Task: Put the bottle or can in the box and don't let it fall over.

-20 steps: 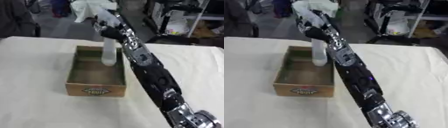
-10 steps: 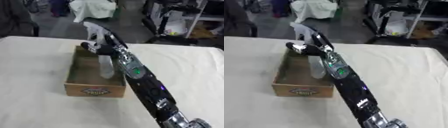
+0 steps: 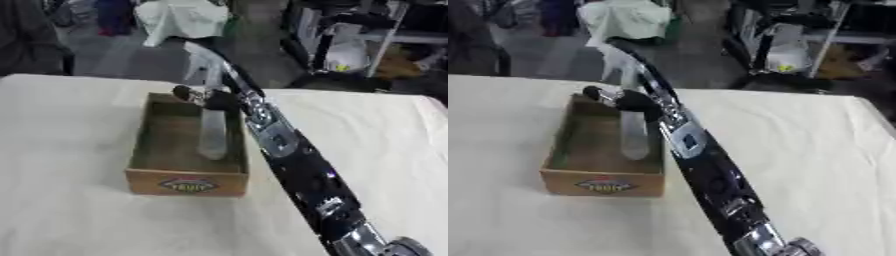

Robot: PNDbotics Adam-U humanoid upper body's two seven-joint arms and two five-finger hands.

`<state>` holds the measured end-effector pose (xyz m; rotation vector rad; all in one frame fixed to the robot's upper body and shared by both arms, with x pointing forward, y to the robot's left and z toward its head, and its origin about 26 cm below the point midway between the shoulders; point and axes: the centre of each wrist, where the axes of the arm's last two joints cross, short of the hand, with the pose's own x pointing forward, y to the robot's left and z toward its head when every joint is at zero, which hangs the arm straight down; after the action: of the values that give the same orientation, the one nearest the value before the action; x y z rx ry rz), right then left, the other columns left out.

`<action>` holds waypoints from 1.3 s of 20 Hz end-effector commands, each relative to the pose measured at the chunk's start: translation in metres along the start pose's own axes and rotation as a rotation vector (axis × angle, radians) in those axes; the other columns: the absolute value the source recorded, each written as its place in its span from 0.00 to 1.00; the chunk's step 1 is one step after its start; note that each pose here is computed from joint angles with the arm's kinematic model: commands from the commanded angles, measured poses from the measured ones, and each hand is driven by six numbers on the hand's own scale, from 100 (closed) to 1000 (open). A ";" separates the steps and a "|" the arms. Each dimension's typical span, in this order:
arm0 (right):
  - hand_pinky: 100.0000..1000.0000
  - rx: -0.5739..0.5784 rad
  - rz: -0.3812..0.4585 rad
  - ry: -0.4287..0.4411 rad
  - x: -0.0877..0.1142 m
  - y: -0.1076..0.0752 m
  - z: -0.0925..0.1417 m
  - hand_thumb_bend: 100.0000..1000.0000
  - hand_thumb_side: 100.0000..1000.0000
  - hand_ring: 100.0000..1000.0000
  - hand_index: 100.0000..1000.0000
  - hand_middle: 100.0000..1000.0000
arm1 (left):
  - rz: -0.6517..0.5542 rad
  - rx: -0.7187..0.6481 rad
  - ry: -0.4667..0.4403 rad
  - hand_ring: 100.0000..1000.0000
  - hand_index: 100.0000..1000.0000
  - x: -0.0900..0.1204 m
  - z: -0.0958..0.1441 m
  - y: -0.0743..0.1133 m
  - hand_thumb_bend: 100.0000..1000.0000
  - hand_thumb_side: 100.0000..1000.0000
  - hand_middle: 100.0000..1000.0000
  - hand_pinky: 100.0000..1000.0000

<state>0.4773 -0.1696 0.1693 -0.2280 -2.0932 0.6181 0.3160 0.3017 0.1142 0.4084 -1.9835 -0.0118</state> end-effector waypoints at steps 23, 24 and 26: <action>0.64 -0.357 -0.066 -0.039 -0.002 -0.156 0.151 0.64 0.64 0.82 1.00 0.87 | -0.044 0.069 -0.003 0.75 0.83 0.000 0.002 0.017 0.45 0.72 0.62 0.71; 0.64 -0.377 -0.071 -0.031 -0.003 -0.155 0.159 0.62 0.61 0.81 1.00 0.86 | -0.044 0.071 -0.001 0.75 0.83 0.000 0.002 0.018 0.45 0.72 0.62 0.71; 0.63 -0.406 -0.077 -0.012 -0.004 -0.151 0.172 0.60 0.60 0.81 1.00 0.86 | -0.046 0.074 0.002 0.75 0.83 -0.001 0.003 0.018 0.45 0.72 0.62 0.71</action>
<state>0.3528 -0.3573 0.1466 -0.3485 -2.1557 0.1560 0.3100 0.3136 0.1072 0.4729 -1.9526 0.0399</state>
